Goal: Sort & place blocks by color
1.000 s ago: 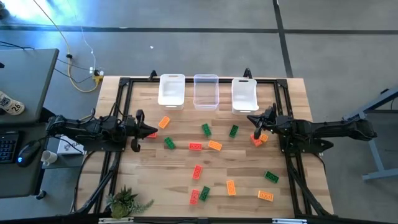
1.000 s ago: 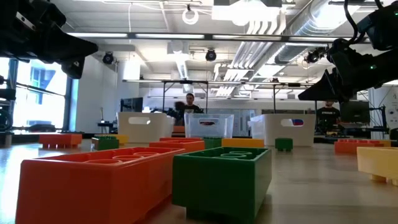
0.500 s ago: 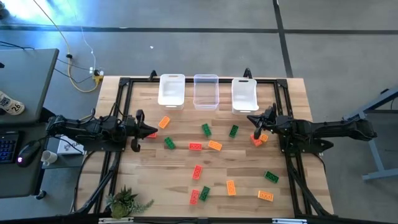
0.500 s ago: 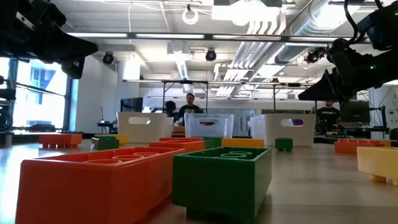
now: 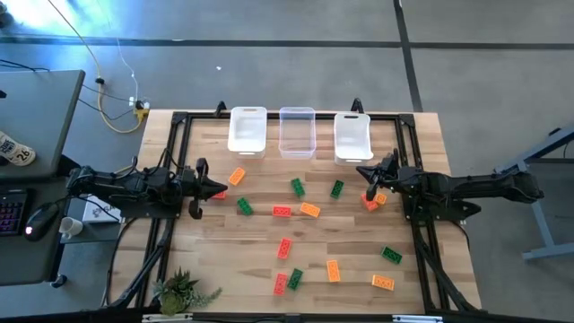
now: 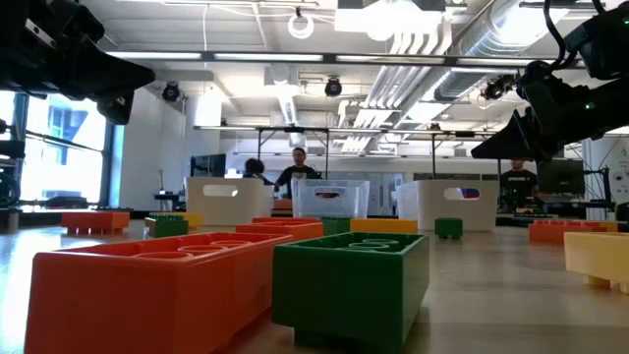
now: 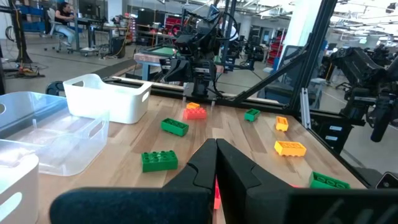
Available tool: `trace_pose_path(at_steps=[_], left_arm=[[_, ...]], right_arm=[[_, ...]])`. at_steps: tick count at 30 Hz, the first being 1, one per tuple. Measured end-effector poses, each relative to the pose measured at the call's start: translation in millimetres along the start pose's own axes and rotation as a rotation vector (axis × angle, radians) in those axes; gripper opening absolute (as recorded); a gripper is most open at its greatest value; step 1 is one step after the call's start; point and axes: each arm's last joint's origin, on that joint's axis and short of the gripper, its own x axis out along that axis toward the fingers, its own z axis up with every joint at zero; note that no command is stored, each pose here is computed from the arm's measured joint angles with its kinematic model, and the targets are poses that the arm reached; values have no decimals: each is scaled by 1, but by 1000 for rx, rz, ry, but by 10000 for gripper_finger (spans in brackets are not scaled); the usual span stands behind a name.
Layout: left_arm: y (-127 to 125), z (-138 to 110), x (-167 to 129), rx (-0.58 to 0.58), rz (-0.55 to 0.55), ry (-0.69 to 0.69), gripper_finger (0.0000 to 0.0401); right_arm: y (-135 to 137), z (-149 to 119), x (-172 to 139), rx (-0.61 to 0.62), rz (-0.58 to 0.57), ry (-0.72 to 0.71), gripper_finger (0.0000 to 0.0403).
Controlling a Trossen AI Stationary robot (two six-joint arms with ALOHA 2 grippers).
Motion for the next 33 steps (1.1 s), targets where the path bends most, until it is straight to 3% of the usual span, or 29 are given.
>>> trace_pose_path(at_steps=[12, 33], left_arm=[[0, 0, 0, 1, 0, 0, 0], [1, 0, 0, -16, 20, -7, 0]], right_arm=[[0, 0, 0, 7, 4, 0, 0], [2, 3, 0, 461, 49, 0, 0]])
